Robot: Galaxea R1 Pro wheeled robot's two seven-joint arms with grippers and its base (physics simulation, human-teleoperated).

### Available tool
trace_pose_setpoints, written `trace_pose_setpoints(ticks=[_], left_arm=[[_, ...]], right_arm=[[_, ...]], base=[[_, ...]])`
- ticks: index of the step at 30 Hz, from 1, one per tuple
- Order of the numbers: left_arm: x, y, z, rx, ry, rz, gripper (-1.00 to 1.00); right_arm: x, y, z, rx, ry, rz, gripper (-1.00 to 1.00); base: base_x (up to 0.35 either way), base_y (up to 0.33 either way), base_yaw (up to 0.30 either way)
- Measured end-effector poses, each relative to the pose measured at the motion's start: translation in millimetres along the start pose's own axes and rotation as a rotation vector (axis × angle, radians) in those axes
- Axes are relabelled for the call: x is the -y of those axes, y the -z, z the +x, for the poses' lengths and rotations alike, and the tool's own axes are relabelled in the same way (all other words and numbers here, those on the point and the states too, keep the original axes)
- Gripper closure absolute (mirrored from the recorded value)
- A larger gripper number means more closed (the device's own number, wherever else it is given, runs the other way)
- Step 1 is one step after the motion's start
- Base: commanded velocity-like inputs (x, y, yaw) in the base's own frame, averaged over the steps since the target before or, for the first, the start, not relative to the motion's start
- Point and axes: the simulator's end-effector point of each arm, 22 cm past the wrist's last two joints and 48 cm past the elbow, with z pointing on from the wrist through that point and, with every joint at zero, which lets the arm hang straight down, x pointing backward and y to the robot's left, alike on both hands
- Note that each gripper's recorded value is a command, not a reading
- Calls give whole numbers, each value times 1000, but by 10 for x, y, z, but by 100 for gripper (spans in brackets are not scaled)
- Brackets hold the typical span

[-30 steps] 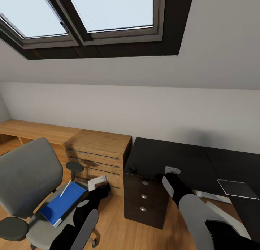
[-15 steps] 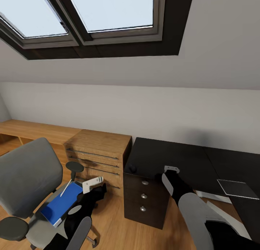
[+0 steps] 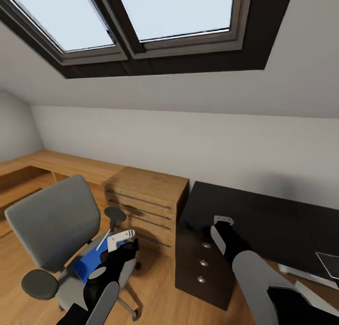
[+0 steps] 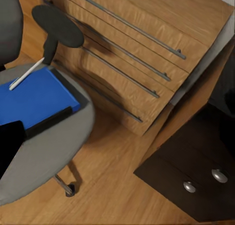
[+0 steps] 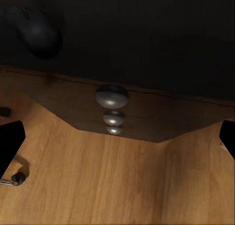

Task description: In the bedroom, organize the workspace by keeping the computer under the desk, ensuring the monitor is on the desk, placing the keyboard on the desk next to the monitor, placing the mouse on the desk next to the keyboard, moving the folder from the swivel chair onto the desk next to the mouse, stacking the notebook on top of the folder with the pen on top of the notebook, and positioning the swivel chair next to the desk.

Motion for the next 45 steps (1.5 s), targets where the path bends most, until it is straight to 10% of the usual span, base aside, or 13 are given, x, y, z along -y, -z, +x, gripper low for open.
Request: trace_pose_setpoints(ticks=[7, 16, 33, 45], left_arm=[[-2, -9, 16, -4, -1, -1, -100], [7, -14, 36, -7, -4, 0, -100], [86, -1, 92, -17, -17, 16, -100], [134, 12, 96, -25, 4, 31, -100]], right_arm=[[-14, -11, 7, 2, 16, -1, -100], [-235, -6, -107, 105, 164, -23, -100], [-110, -96, -286, 261, 154, -86, -100], [41, -174, -175, 250, 155, -76, -100]], base=[[275, 0, 272], [167, 0, 67], [159, 0, 1], [8, 0, 0]])
